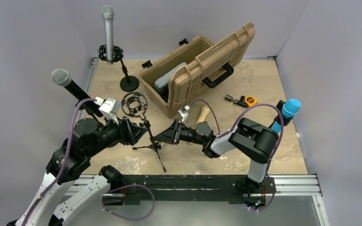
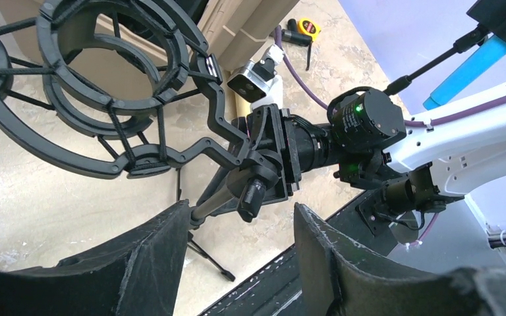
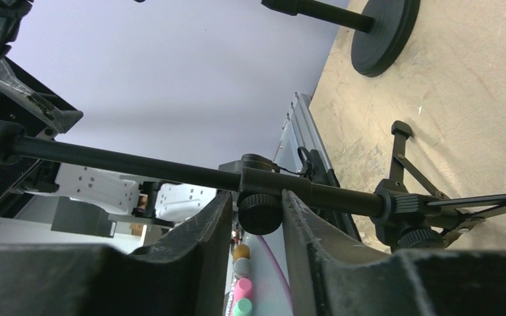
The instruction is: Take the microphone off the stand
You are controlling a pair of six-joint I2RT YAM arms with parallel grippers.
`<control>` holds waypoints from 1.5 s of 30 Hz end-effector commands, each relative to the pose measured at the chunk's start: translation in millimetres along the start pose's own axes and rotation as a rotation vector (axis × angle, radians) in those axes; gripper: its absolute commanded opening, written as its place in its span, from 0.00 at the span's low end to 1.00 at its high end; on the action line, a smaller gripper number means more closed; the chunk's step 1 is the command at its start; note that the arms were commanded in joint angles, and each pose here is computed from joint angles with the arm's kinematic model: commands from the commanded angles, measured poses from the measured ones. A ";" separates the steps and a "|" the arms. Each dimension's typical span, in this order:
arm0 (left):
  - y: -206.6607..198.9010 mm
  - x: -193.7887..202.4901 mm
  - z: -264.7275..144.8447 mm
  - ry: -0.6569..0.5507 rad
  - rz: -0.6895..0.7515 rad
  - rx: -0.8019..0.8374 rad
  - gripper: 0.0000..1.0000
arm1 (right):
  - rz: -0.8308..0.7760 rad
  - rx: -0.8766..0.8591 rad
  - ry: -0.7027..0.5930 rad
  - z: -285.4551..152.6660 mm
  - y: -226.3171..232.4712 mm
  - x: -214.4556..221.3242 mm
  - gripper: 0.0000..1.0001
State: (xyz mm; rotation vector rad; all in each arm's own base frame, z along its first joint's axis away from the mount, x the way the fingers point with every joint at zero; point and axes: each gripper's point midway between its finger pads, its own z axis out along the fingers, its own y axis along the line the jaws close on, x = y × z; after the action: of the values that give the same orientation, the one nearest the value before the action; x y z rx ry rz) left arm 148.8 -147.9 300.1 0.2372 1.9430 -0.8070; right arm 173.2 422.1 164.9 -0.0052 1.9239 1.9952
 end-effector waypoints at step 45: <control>-2.5 -17.4 30.5 0.002 -0.012 -0.019 0.56 | -0.849 0.049 -0.325 3.5 17.7 -36.2 0.00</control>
State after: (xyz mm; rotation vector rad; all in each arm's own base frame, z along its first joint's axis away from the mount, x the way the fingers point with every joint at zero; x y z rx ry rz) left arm 173.4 -163.8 285.0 0.2085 2.0238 -0.7846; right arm 190.7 412.7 167.2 -0.3836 1.5363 1.4071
